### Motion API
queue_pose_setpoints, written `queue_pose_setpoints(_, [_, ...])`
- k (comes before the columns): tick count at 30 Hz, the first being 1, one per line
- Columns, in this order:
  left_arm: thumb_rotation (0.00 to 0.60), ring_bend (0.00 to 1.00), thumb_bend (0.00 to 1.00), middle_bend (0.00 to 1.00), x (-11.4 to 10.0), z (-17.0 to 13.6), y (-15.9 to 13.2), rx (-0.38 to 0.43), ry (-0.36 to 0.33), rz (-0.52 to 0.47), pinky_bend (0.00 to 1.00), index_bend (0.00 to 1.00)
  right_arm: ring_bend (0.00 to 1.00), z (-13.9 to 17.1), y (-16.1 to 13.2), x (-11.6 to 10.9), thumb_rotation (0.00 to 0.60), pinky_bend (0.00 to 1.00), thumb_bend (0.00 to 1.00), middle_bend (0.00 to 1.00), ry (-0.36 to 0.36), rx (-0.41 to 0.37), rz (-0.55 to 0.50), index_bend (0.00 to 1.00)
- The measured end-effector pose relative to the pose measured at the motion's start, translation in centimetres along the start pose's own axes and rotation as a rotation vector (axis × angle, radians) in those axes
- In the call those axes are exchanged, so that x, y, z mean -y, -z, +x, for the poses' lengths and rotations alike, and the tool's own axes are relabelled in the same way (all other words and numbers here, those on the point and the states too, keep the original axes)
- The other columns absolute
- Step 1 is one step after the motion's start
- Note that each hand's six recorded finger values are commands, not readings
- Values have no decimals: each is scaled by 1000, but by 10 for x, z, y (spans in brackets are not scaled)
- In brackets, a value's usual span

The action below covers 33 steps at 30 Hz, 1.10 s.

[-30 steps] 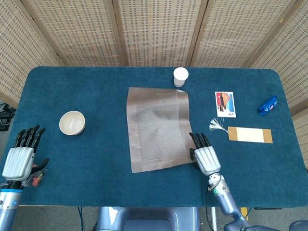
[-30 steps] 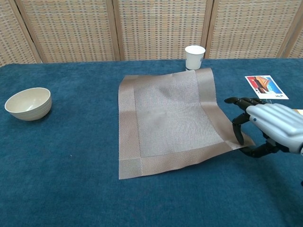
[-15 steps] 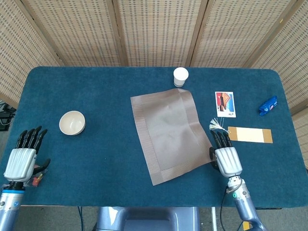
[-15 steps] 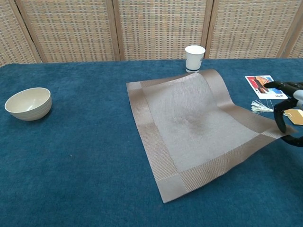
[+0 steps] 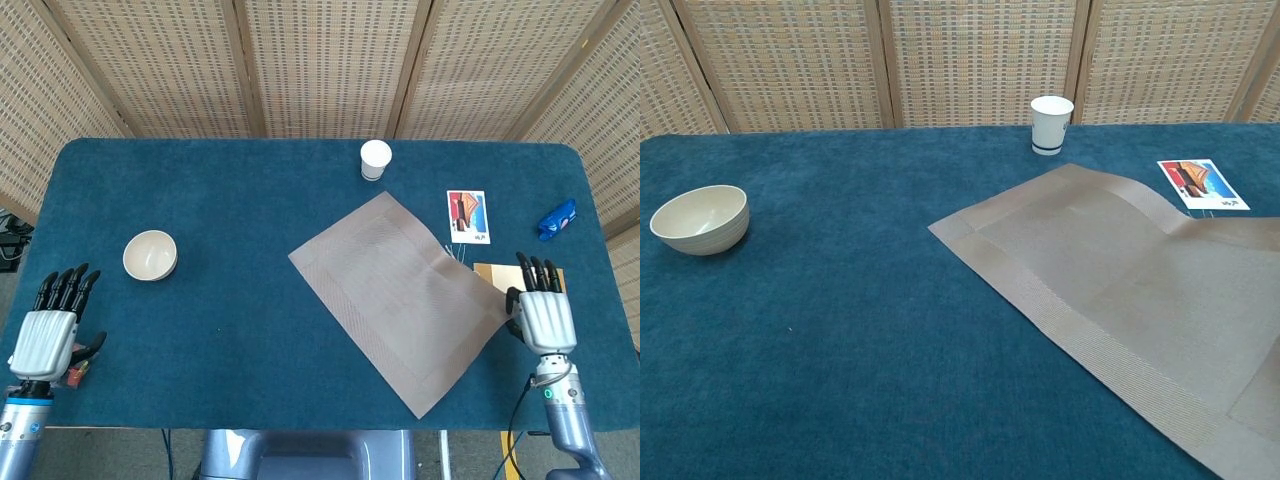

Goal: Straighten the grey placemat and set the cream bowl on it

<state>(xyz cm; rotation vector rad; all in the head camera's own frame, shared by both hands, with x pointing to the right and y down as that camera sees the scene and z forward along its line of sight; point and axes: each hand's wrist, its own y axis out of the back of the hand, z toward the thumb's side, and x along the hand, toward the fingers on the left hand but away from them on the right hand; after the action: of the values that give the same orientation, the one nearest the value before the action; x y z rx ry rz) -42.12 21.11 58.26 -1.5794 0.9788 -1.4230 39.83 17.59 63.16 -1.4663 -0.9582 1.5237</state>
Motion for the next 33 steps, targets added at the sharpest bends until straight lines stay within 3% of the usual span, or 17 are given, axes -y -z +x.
queue_pose_setpoints(7, [600,0,258,0,2,0,-1,-2,4,4,0,49,0,-16,18,-16,600,0,562,106,22,44,9,688])
queue_pose_setpoints(18, [600,0,258,0,3,2,0,-8,6,9,0,49,0,-44,40,-21,600,0,518,97,19,125,37,678])
queue_pose_setpoints(21, [600,0,258,0,4,2,0,-9,7,9,0,49,0,-45,47,-22,600,0,384,22,29,147,54,515])
queue_pose_setpoints(22, [600,0,258,0,4,2,0,-9,7,9,0,49,0,-45,49,-22,600,0,322,3,30,157,59,411])
queue_pose_setpoints(23, [600,0,258,0,4,2,0,-8,8,9,0,49,0,-43,51,-23,600,0,270,0,35,170,64,314])
queue_pose_setpoints(26, [600,0,258,0,4,3,-1,-6,6,7,0,49,0,-38,55,-26,600,0,180,0,51,189,44,149])
queue_pose_setpoints(29, [600,0,258,0,3,5,-2,-5,1,4,0,49,0,-30,57,-31,600,0,141,0,81,202,-1,81])
queue_pose_setpoints(33, [600,0,255,0,2,9,-3,-2,-4,-3,0,49,0,-16,56,-41,600,0,127,0,125,193,-57,71])
